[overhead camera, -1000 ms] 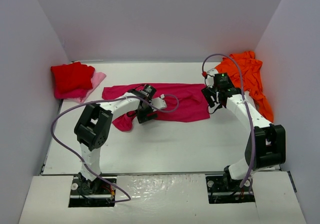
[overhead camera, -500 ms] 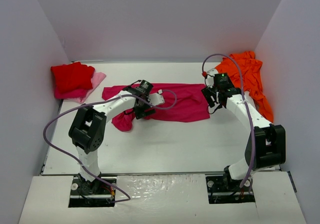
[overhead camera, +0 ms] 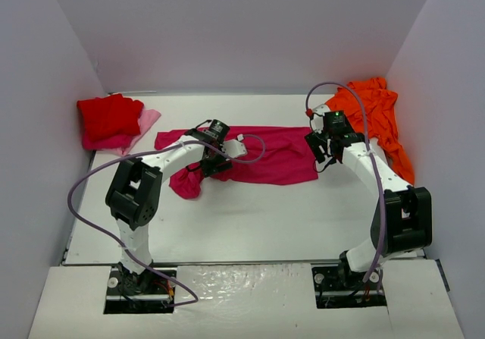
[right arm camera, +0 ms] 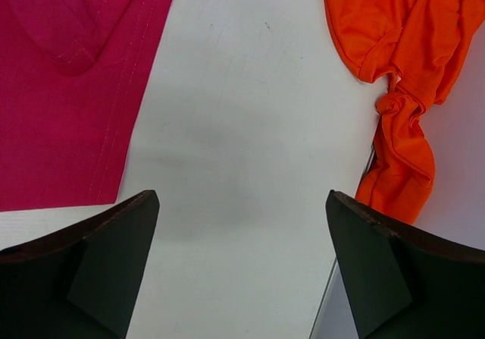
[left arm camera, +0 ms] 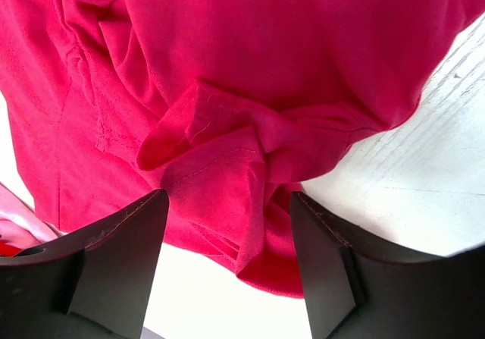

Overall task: Fold and stack the t-shirts
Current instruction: Grap the side of the flattened tshirt closest away from the robot with both arms

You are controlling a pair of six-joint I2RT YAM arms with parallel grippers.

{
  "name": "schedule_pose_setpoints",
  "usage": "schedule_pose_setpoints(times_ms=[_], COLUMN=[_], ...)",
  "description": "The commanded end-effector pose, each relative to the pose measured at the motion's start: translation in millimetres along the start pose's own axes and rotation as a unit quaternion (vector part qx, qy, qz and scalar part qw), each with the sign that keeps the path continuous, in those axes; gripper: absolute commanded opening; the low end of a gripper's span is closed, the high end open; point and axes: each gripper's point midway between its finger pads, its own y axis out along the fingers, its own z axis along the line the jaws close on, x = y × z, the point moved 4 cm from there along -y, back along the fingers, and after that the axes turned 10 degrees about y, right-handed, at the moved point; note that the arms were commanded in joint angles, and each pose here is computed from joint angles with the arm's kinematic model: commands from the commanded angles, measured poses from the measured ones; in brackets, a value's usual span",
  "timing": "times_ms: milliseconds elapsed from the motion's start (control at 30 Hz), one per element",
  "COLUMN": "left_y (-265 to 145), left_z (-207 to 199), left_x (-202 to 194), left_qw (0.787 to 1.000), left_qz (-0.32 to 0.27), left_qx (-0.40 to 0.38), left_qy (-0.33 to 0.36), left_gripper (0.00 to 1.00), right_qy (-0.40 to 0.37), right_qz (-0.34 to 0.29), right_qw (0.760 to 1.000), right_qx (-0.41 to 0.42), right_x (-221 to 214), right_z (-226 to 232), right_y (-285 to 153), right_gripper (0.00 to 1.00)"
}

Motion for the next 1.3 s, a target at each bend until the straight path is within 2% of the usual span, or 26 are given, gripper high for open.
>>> schedule_pose_setpoints(times_ms=[0,167,433,767,833,900,1000,1200,1267], left_y=[-14.8,-8.0,-3.6,3.8,6.2,9.1,8.5,-6.7,-12.3], left_z=[22.9,19.8,17.5,10.5,13.0,15.3,20.4,25.3,28.0], left_x=[7.7,5.2,5.5,-1.4,-0.7,0.5,1.7,4.3,4.2], left_qw=[0.999,0.999,1.0,1.0,1.0,1.0,1.0,0.999,0.999], left_qz=[-0.021,-0.015,-0.014,-0.001,0.001,0.004,0.005,-0.01,-0.012], left_qx=[0.036,0.03,0.026,0.018,0.018,0.019,0.025,0.039,0.045], left_qy=[-0.003,-0.003,-0.006,0.0,0.0,0.0,-0.003,-0.007,-0.009], left_gripper=[0.61,0.6,0.46,0.37,0.33,0.21,0.08,0.0,0.0], right_qy=[0.008,0.01,0.009,0.009,0.009,0.007,0.006,-0.002,-0.007], right_qz=[-0.016,-0.017,-0.015,-0.018,-0.017,-0.015,-0.013,-0.002,0.005], right_qw=[1.0,1.0,1.0,1.0,1.0,1.0,1.0,1.0,1.0], right_qx=[-0.013,-0.013,-0.016,-0.014,-0.015,-0.016,-0.014,0.0,0.006], right_x=[6.9,7.9,7.1,8.0,6.6,5.1,3.8,-1.0,-3.6], right_z=[-3.1,-3.1,-3.7,-2.3,-2.5,-2.5,-1.4,6.5,9.7], right_y=[1.4,1.2,2.0,1.2,1.1,1.4,2.7,8.2,10.3], right_gripper=[0.9,0.9,0.9,0.9,0.9,0.9,0.9,0.9,0.9])
